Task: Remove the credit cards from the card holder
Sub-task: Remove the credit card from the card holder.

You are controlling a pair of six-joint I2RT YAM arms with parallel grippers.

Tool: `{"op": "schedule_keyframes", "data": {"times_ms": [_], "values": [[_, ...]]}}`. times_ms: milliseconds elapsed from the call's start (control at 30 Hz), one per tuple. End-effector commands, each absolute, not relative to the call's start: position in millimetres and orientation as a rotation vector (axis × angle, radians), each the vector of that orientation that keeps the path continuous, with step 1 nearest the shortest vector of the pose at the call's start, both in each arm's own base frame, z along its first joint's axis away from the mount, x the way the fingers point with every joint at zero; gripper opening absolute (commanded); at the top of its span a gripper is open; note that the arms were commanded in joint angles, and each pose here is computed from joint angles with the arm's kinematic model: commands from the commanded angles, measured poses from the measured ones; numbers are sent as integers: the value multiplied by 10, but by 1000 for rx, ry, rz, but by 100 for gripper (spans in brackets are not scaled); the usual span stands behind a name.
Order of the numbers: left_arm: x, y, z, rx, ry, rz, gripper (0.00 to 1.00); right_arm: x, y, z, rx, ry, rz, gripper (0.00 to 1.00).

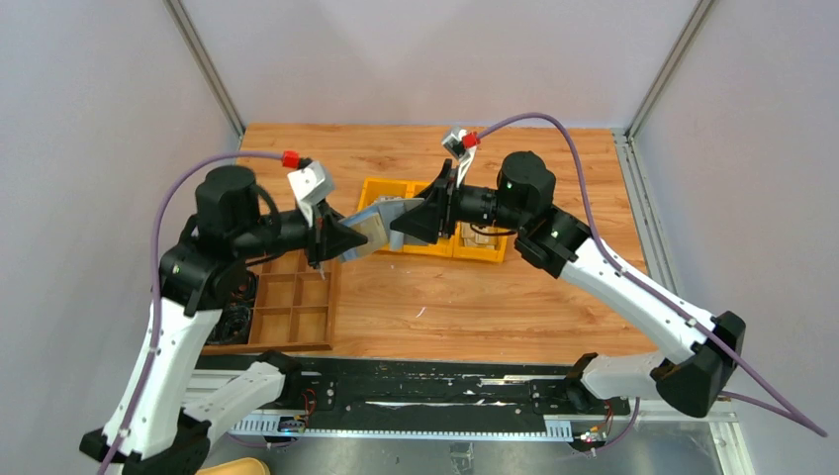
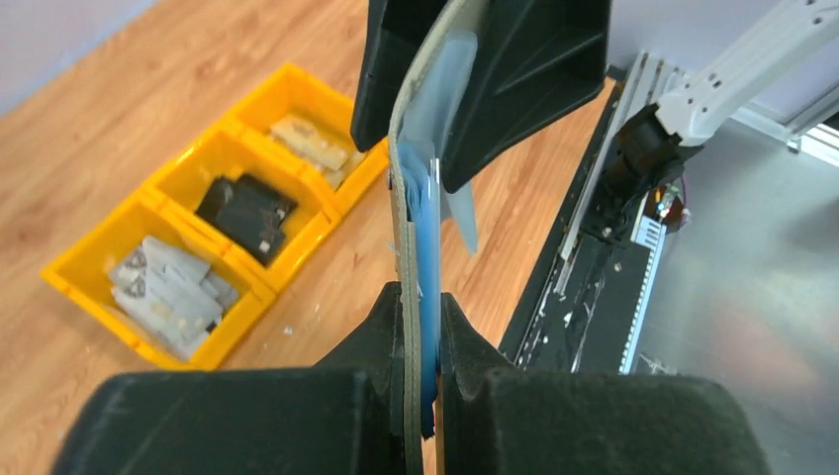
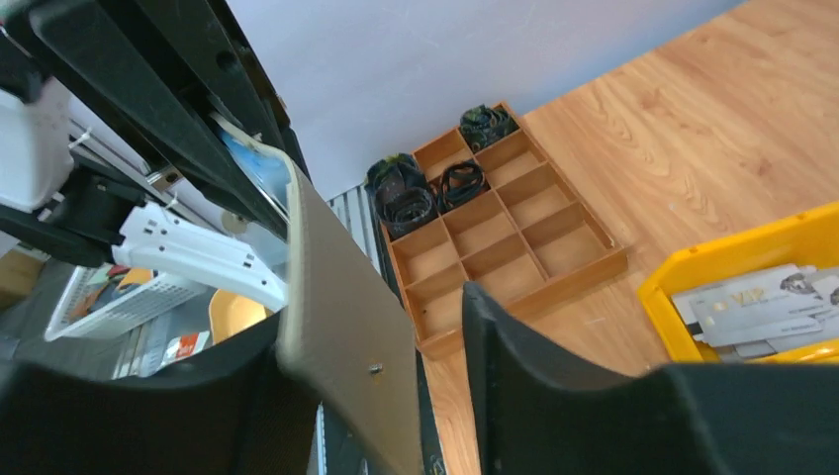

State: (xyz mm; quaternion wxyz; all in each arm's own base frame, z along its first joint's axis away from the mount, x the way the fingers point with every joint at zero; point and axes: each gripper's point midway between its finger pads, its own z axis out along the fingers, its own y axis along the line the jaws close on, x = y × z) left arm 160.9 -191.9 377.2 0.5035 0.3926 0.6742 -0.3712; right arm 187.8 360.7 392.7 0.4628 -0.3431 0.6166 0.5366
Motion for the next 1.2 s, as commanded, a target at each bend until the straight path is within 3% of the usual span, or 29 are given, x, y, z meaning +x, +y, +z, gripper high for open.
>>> {"op": "schedule_keyframes", "data": {"times_ms": [0,100,233,400,733,1167], "values": [[1765,-1818,3383,938,1955,-851,0,1918,3546,3987,-820,1542,1593,59],[1937,-1707,3187,875,2126,-836,0,2308,3329,3921,-661,1640,1549,62],[2168,-1524,2857,692,2359,-835,0,2832,2838,3909,-303,1695,1378,52],[2252,-1464,2573,562,2514,-907,0,2559,3097,4139,-398,1641,1466,54],[2142,-1599,2690,588,2455,-1073,0,1921,4056,3860,-620,1648,1854,55],[1982,-1710,3021,653,2306,-1198,0,2035,3904,2910,-591,1945,1595,51]]}}
